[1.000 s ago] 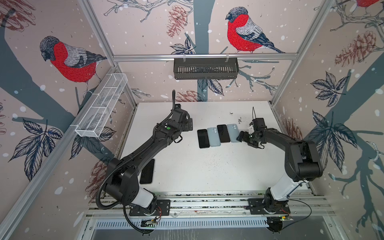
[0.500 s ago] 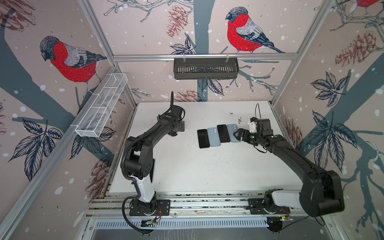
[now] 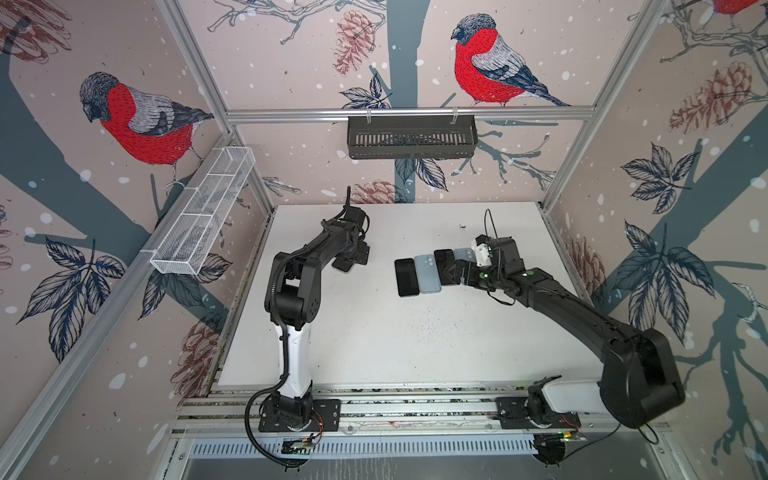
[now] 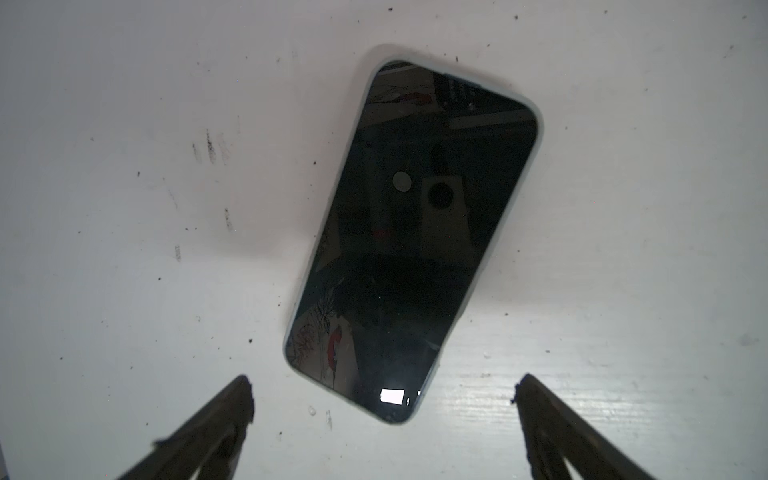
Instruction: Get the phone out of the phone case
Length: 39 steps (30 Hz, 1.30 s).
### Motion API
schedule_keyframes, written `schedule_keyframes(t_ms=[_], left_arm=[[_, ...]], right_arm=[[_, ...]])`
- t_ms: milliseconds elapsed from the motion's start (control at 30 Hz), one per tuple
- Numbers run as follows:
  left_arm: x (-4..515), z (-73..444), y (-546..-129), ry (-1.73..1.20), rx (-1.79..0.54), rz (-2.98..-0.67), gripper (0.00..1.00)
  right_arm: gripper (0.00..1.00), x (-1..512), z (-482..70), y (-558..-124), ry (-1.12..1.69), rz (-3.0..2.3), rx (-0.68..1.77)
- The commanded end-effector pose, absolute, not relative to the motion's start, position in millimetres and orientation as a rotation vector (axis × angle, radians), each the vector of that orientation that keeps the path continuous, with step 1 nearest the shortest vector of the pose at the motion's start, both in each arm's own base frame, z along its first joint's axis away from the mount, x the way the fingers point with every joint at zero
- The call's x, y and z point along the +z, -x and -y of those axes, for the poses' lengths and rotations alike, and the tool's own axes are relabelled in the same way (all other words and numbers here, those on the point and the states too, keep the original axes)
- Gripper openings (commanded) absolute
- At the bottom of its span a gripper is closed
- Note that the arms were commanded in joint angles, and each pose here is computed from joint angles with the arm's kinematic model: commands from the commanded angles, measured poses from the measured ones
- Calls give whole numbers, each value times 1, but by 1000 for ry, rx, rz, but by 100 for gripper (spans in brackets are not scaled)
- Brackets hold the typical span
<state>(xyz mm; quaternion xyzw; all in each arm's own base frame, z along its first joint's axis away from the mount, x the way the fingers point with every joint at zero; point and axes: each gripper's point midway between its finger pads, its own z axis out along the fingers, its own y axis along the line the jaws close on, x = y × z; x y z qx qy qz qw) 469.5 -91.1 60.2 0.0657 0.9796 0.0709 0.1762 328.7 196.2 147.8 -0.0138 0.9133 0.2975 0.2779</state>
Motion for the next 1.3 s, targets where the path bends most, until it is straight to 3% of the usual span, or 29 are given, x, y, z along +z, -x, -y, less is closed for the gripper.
schedule_keyframes(t_ms=[0,400,1267], left_arm=[[54,94,-468,-239,167,-2819,96],[43,92,-488,-244,90,-2852,95],[21,88,-496,-280,47,-2921,92]], right_arm=[[100,155,-208,-332,44,-2423,815],[100,148,-238,-319,111,-2457,841],[100,148,-249,-317,128,-2473,826]])
